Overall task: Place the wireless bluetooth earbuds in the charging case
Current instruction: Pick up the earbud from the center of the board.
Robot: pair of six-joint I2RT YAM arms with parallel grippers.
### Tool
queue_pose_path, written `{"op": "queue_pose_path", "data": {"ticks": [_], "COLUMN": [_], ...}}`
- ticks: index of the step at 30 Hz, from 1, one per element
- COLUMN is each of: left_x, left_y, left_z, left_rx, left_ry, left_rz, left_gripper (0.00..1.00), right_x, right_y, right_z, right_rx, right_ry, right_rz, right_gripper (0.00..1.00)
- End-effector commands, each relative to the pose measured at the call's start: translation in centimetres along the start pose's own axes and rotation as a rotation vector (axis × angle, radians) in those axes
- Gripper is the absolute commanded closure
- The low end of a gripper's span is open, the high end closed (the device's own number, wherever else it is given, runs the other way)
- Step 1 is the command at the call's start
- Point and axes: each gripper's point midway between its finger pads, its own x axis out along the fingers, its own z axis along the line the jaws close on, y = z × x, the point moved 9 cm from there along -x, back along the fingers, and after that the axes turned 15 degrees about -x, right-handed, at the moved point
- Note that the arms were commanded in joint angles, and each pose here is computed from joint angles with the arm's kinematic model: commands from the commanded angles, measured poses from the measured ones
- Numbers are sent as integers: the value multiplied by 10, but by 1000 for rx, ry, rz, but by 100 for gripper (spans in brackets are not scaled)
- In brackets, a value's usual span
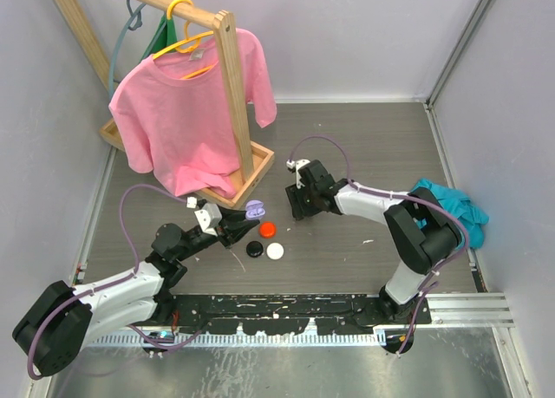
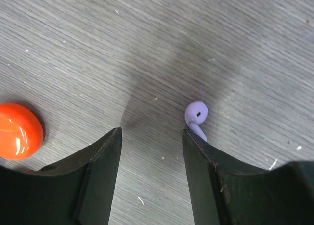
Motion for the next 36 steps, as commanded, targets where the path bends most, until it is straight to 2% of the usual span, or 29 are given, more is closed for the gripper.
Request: {"op": "queue_pose_path", "data": {"ticks": [1, 9, 16, 22, 36], "left_x": [9, 9, 9, 9, 10], "left_y": [-23, -23, -24, -23, -23], "left_z": [-4, -4, -4, -4, -4], "left_rx": [43, 41, 43, 42, 41], "left_ry": [33, 27, 27, 26, 29], "left_rz": [-84, -81, -84, -80, -75], "left_gripper": [100, 100, 100, 100, 100], "right_x": [-22, -33, -17, -2, 16], "right_y": [-18, -36, -43, -45, -24], "right_z": [-2, -13, -20, -20, -15], "right_rx": [-26, -81, -131, -159, -150], "right_ry": [44, 141, 181, 151, 77], "right_rz": [-42, -16, 61, 109, 230], "right_gripper": [42, 43, 54, 64, 64]}}
